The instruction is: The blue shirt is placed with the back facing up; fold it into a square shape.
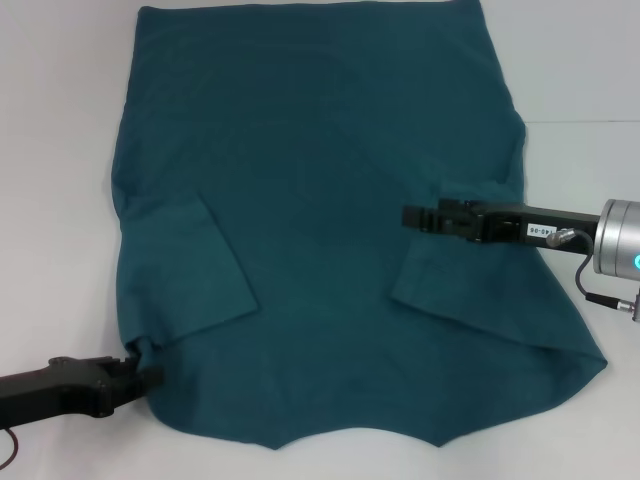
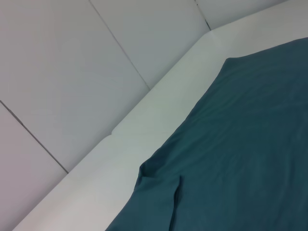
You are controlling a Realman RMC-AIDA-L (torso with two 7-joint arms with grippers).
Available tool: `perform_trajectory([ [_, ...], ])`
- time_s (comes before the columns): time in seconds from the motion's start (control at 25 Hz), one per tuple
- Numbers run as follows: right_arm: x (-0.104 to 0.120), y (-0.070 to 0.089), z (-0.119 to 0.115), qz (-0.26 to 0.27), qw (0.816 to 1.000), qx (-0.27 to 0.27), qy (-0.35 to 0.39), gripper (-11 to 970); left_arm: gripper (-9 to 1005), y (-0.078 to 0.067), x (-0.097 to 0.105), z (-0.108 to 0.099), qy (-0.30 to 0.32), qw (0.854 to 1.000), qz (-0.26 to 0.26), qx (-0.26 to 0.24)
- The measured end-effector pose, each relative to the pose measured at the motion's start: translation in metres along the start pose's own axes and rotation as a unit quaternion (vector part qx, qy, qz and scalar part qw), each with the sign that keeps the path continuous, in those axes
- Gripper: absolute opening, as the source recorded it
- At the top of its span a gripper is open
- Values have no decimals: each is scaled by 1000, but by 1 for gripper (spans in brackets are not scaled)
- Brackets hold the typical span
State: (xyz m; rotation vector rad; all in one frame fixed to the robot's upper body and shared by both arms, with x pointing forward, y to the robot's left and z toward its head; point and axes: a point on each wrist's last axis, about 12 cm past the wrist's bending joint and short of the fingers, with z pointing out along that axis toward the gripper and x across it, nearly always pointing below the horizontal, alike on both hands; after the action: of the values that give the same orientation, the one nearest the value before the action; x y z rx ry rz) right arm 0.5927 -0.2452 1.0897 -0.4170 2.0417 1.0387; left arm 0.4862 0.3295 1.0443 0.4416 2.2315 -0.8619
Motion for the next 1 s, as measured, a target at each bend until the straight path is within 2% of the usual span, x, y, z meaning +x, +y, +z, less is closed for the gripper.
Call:
perform_trajectory([
  [0.12, 0, -1, -1, 0, 1000, 1, 0, 823, 437, 0, 0, 0, 0, 1000, 0, 0],
  [0.32, 1, -2, -3, 2, 1000, 2, 2, 819, 230, 0, -1, 0, 0, 1000, -1, -1],
  [0.56, 7, -6, -15, 10, 1000, 0, 20, 814, 42, 1, -2, -4, -4, 1000, -13, -3],
  [0.76, 13, -18, -37, 40, 998, 22, 54, 810, 42, 2, -1, -6, -9, 1000, -26, -6],
  [1.0, 21, -31, -77, 87, 993, 36, 76, 804, 41, 2, -1, -6, -9, 1000, -28, -6],
])
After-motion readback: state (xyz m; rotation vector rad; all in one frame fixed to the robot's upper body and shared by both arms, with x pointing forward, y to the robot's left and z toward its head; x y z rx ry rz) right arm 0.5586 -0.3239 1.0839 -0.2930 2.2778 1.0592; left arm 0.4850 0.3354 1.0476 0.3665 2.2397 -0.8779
